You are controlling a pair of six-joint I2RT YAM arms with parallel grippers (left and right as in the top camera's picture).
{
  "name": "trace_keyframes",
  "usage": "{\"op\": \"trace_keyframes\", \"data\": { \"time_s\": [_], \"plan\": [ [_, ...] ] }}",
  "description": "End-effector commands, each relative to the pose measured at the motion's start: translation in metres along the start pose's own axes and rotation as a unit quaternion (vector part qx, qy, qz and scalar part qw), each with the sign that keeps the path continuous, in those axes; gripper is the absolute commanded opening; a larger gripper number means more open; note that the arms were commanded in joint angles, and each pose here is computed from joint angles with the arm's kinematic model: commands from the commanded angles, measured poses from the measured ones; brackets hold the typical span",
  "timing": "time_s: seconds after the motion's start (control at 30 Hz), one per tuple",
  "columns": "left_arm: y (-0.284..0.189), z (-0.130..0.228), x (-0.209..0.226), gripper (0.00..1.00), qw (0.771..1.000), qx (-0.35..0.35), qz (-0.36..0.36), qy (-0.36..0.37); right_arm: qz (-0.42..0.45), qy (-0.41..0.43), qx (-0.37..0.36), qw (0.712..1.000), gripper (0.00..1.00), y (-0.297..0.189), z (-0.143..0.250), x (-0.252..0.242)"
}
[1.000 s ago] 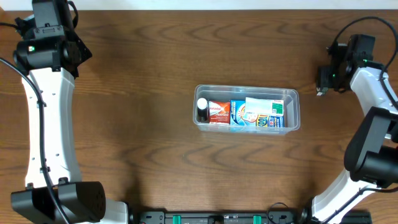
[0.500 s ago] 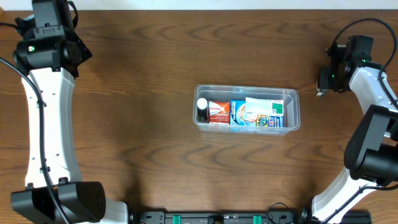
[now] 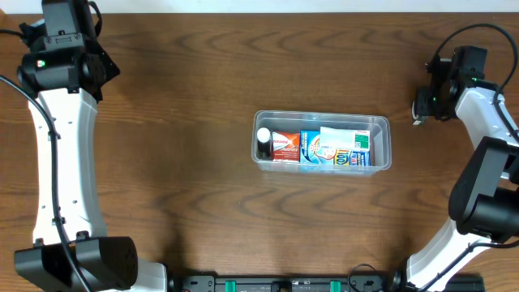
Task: Pack container
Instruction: 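Lift the Zam-Buk tin and carry it over the container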
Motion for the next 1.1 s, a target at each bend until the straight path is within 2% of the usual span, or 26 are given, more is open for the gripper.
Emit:
{"op": "trace_keyframes", "data": {
  "time_s": [0.0,0.23,0.5,0.67,1.07],
  "plan": [
    [-0.007,-0.006,0.004,0.98,1.000,-0.013,0.000,-0.007,0.017,-0.004,-0.050,0.999,0.19,-0.044,-0.027,0.000],
    [-0.007,-0.006,0.004,0.98,1.000,-0.013,0.000,-0.007,0.024,-0.015,-0.134,0.991,0.19,-0.141,-0.052,0.029],
    [-0.007,-0.006,0.004,0.98,1.000,-0.013,0.000,-0.007,-0.004,0.006,-0.183,0.983,0.20,-0.225,-0.038,0.077],
    [-0.007,-0.006,0.004,0.98,1.000,-0.013,0.000,-0.007,-0.047,0.000,-0.173,0.984,0.21,-0.235,-0.031,0.117],
    [-0.007,-0.006,0.004,0.98,1.000,-0.013,0.000,-0.007,-0.134,-0.035,-0.111,0.984,0.24,-0.214,-0.027,0.220]
  ]
}}
Point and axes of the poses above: each gripper's point midway between its finger pads, its own y axis out along the fingers, its own x axis along the line the jaws close on, z = x × y, the point moved 6 cm from there along -y, back along the fingers, and after that the axes turned 14 degrees about -y, right-handed, at the moved point
